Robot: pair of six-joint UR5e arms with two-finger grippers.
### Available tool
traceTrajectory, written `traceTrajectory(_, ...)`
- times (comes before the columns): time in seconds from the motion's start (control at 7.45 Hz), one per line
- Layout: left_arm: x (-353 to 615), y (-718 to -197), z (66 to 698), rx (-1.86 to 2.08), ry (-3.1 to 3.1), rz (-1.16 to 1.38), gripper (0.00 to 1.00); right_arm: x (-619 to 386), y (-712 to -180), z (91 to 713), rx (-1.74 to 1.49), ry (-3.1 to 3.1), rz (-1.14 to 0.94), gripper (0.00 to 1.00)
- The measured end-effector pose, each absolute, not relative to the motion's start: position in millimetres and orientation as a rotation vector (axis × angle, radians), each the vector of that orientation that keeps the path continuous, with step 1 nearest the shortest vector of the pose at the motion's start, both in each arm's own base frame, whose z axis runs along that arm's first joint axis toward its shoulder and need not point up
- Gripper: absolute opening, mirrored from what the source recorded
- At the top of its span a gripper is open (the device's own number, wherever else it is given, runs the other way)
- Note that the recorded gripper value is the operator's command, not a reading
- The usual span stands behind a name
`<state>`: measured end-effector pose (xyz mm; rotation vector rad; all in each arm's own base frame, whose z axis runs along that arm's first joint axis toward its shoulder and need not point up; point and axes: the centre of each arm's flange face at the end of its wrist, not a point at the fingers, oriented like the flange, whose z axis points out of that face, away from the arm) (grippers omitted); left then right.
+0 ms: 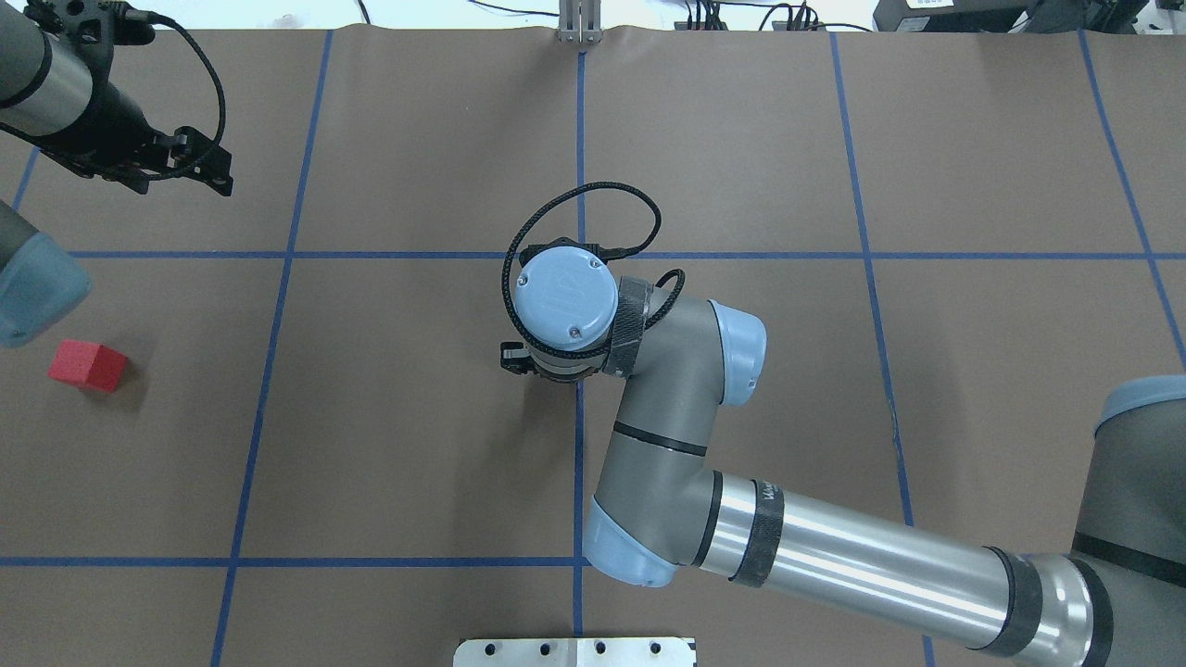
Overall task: Form red blocks into L shape at center
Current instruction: 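Carry the red cube with the right gripper to the first cube, then set the cube down against the first cube and open the right gripper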
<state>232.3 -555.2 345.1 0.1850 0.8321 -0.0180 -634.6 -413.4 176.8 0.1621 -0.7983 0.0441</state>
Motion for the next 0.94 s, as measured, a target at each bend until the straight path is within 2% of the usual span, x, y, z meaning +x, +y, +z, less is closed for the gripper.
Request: traceTrajectory(0.94,236,-555,348,0.178,0.829,-0.016,1.00,-628,-450,194,0.201,-0.782,0.080,0.00)
